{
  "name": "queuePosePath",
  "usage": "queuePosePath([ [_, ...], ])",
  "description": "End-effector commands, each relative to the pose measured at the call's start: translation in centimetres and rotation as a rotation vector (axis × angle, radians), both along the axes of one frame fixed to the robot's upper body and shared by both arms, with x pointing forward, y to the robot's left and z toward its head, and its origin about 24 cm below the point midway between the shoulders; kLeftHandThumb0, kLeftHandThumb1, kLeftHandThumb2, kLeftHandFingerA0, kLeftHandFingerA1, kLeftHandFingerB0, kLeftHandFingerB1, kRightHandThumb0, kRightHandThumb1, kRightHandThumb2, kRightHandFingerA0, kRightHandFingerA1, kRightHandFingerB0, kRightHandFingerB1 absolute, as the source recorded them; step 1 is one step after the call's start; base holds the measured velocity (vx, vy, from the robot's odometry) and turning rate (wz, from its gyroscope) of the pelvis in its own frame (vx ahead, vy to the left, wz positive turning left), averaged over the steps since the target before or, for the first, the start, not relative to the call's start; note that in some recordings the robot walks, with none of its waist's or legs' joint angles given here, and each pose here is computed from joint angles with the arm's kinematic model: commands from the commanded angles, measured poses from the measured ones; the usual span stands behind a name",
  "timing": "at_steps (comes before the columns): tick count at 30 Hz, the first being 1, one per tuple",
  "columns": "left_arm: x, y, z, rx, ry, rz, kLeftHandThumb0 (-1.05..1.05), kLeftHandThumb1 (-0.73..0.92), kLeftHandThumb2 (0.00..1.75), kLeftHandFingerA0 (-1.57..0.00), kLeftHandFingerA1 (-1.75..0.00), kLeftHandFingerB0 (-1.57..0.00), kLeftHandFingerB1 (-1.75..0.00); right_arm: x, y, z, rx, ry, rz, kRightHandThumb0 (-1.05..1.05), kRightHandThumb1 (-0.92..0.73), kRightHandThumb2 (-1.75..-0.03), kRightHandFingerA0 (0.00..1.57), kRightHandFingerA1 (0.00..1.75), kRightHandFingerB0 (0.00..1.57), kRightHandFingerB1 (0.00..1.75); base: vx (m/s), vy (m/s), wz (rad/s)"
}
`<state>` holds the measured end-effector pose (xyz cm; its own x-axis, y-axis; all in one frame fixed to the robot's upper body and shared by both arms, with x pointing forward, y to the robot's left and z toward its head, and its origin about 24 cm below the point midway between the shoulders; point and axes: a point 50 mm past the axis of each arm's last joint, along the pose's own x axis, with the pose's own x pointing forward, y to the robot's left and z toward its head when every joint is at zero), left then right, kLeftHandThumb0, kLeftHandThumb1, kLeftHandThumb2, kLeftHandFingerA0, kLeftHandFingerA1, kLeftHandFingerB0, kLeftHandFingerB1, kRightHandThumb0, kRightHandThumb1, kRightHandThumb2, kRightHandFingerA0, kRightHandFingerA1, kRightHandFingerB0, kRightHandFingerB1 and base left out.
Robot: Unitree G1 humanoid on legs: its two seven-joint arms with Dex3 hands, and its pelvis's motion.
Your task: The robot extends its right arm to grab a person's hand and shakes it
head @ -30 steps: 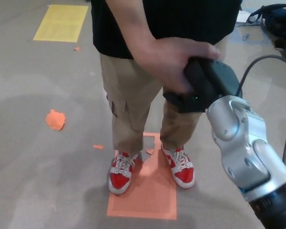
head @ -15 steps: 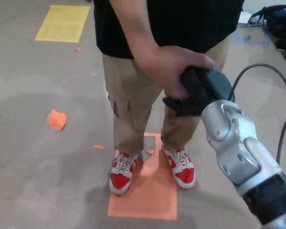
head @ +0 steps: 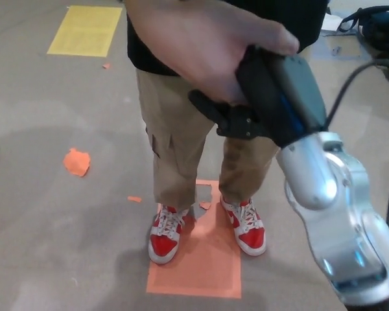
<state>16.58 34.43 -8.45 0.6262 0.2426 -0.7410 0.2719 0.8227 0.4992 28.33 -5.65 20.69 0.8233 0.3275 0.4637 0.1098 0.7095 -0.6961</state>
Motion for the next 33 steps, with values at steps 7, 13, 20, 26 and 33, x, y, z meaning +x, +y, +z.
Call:
queuePosePath([
  [7,-0.7,1.0,0.2,0.024,0.044,0.003,-0.62,0.92,0.68,-0.31,-0.32,-0.24,-0.30,-4.5,-0.8,2.2,-0.010,-0.102,0.053,-0.27,-0.80,-0.63,1.00,0.58,0.53,0.41,0.00,0.000,0.00],
  [13,-0.7,0.9,0.2,0.009,0.030,0.011,-0.65,0.92,0.68,-0.31,-0.32,-0.24,-0.30,1.5,-0.8,-3.4,-0.144,0.206,-0.062,-0.21,-0.74,-0.62,0.88,0.58,0.51,0.43,0.00,0.000,0.00],
  [20,-0.3,0.9,0.4,0.043,0.042,-0.019,-0.64,0.92,0.69,-0.32,-0.33,-0.25,-0.30,4.8,-1.0,-9.1,-0.212,0.435,-0.130,-0.20,-0.59,-0.57,0.92,0.71,0.51,0.44,0.00,0.000,0.00],
  [26,-0.4,0.9,0.4,0.053,0.039,-0.024,-0.63,0.92,0.69,-0.33,-0.33,-0.25,-0.30,5.3,-0.9,-10.9,-0.248,0.490,-0.133,-0.20,-0.55,-0.56,0.87,0.94,0.53,0.43,0.00,0.000,0.00],
  [33,-0.5,0.9,0.3,0.031,0.047,-0.013,-0.64,0.92,0.69,-0.31,-0.32,-0.23,-0.30,5.4,-1.1,-10.9,-0.240,0.470,-0.124,-0.20,-0.58,-0.57,0.81,1.08,0.51,0.43,0.00,0.000,0.00],
])
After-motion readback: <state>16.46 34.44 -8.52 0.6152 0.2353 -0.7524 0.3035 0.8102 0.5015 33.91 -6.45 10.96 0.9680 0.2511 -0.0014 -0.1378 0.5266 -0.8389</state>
